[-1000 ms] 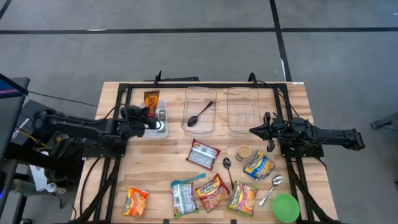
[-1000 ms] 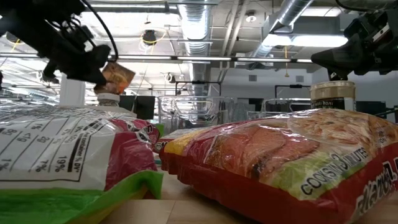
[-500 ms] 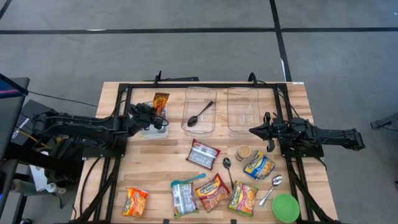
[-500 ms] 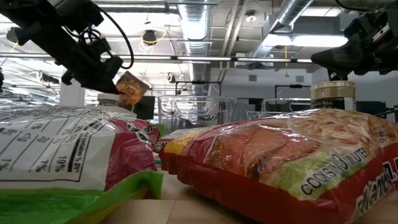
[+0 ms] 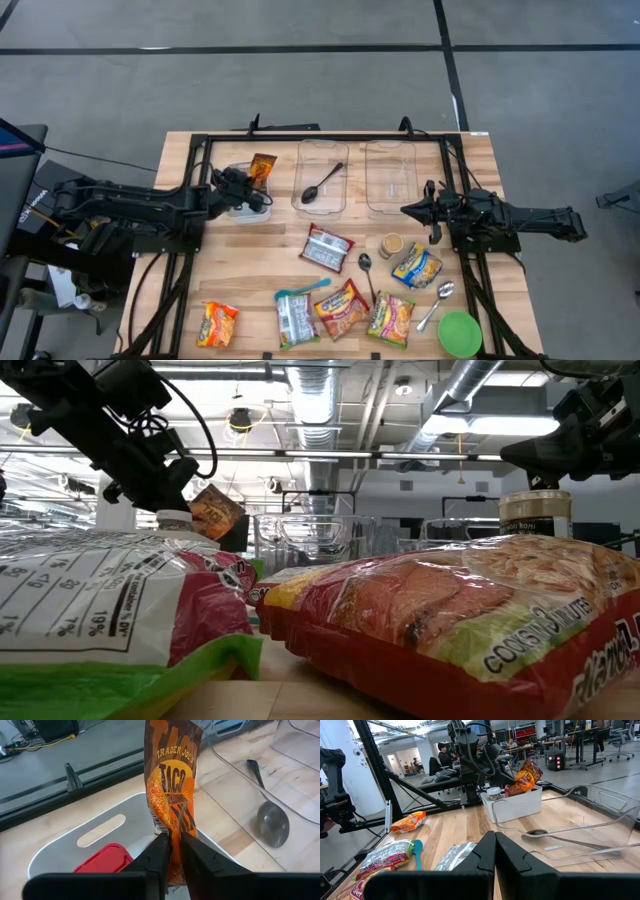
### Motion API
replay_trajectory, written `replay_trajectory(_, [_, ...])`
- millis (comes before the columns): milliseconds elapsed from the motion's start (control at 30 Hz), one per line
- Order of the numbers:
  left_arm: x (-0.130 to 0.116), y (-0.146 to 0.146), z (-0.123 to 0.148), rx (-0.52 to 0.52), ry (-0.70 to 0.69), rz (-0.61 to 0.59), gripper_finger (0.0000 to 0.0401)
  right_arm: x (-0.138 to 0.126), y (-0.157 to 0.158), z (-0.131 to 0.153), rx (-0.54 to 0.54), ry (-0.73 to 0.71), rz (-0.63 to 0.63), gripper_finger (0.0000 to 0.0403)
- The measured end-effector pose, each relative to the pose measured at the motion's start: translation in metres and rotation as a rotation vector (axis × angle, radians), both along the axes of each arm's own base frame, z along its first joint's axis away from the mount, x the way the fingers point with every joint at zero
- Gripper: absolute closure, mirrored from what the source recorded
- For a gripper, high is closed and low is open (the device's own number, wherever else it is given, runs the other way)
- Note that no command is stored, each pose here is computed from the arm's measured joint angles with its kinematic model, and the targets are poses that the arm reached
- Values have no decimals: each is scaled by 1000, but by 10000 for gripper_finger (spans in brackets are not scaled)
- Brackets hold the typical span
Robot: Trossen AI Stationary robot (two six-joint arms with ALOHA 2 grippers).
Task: Pick & Place Food Item
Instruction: Put the orange seasoning pack into the white bin, then put the blue noodle pack into the right transparent bin
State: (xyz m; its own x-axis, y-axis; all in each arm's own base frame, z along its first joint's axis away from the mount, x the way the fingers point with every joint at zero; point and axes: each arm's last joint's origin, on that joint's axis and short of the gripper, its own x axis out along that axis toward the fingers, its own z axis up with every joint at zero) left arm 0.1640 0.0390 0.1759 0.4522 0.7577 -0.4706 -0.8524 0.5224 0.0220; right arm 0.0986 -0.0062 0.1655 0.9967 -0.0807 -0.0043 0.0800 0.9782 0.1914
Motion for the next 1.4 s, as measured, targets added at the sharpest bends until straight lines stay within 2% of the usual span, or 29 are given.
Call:
replay_trajectory(800, [-3, -2, -1, -42, 19, -33, 266, 0, 0, 0, 0, 0, 0, 403])
replay_trajectory(1200, [-12, -3, 15, -30, -101, -38, 251, 0, 0, 0, 0, 0, 0, 403])
replay_trajectory(1400, [-18, -4, 38, -29, -343, -58, 265, 0, 0, 0, 0, 0, 0, 403])
